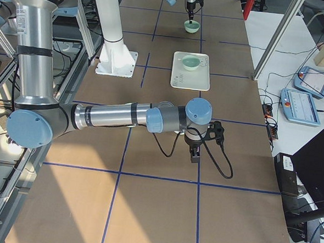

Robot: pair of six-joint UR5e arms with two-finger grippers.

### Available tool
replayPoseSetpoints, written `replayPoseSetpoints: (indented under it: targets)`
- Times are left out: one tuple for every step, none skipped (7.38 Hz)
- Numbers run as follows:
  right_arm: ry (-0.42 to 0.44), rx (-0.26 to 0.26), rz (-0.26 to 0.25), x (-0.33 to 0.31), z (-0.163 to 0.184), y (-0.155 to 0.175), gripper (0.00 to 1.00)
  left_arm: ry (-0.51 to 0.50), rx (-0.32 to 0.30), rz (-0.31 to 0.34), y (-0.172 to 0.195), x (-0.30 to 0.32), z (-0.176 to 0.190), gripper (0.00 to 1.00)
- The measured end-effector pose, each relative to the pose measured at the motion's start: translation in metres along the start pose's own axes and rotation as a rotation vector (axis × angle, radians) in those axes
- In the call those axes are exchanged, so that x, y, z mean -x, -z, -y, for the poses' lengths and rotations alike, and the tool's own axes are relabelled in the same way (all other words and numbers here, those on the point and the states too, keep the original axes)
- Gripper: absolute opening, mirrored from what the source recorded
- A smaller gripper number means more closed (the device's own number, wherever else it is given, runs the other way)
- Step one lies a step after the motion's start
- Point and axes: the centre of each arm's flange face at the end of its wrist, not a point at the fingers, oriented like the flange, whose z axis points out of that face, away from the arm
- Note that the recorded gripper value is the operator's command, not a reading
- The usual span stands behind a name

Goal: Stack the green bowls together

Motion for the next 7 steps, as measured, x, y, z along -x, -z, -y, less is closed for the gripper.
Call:
replayPoseSetpoints:
  targets:
    - [-0.005,-0.003,0.001,0.002,0.002,0.001,1.0,0.005,0.015,-0.004,0.012,-0.009,-0.002,0.0]
    - [-0.017,-0.002,0.002,0.004,0.003,0.0,1.0,0.026,0.037,-0.004,0.03,-0.024,0.002,0.0]
    - [-0.035,0.003,0.003,0.01,0.006,-0.004,1.0,0.059,0.038,-0.004,0.057,-0.046,0.017,0.0]
    - [-0.058,0.013,0.006,0.026,0.011,-0.011,1.0,0.093,0.031,0.0,0.086,-0.079,0.037,0.0]
    - [-0.078,0.026,0.011,0.051,0.016,-0.021,1.0,0.146,0.026,-0.003,0.11,-0.121,0.053,0.0]
    - [-0.089,0.03,0.013,0.078,0.019,-0.036,1.0,0.236,0.024,-0.024,0.127,-0.168,0.06,0.0]
    - [-0.104,0.016,0.01,0.1,0.017,-0.052,1.0,0.318,0.039,-0.052,0.131,-0.22,0.052,0.0]
